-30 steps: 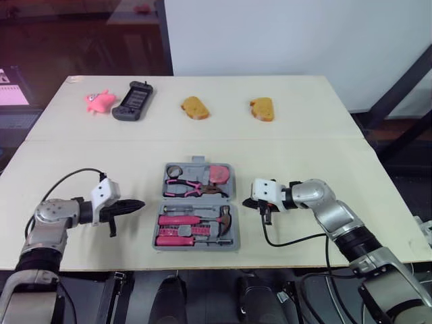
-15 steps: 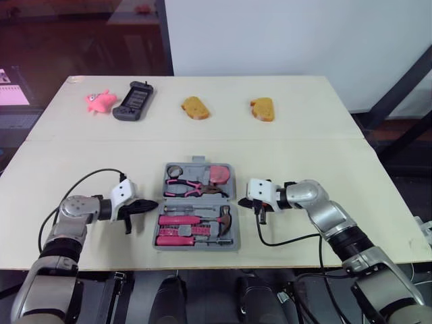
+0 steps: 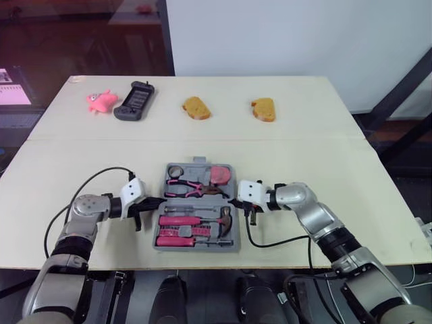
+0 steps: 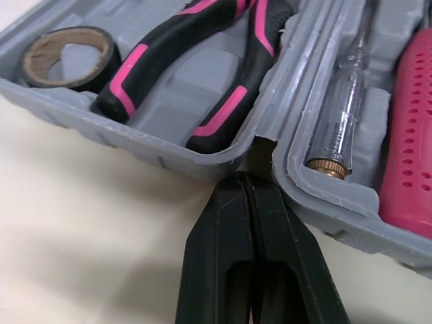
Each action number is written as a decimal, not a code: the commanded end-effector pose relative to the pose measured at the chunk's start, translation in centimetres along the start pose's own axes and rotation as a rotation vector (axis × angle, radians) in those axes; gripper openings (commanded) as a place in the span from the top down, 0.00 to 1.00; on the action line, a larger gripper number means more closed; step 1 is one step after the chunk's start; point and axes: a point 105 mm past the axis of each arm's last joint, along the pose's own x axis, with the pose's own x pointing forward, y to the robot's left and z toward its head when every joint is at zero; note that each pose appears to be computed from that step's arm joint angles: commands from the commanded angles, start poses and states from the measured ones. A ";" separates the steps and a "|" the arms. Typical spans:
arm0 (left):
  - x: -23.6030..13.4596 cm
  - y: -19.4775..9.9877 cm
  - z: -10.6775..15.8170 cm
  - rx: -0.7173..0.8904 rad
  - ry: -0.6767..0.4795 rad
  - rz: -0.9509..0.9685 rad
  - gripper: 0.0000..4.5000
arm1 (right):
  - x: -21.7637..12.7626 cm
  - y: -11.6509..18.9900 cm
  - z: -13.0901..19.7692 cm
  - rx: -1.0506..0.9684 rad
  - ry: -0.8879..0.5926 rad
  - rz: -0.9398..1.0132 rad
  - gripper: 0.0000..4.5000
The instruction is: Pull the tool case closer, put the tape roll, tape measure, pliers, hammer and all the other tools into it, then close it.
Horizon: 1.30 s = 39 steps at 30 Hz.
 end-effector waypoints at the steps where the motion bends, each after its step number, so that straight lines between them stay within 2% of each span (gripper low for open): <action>1: 1.3 -1.4 1.2 0.042 -0.033 -0.088 1.00 | 0.1 0.6 1.5 -0.024 -0.054 0.012 1.00; 12: 0.7 -3.8 -0.2 0.000 -0.014 -0.097 1.00 | -0.2 2.8 1.5 0.025 -0.062 0.048 1.00; 24: 0.0 -4.1 -1.0 -0.028 0.011 -0.074 1.00 | -0.1 4.0 1.9 0.066 -0.068 0.077 1.00; 31: -1.1 -2.5 -1.5 -0.034 0.036 0.010 1.00 | -1.1 2.8 1.0 0.097 -0.044 0.005 1.00; 39: -5.8 -0.3 -1.6 -0.083 0.021 0.173 1.00 | -5.5 1.1 -2.5 0.155 0.051 -0.043 1.00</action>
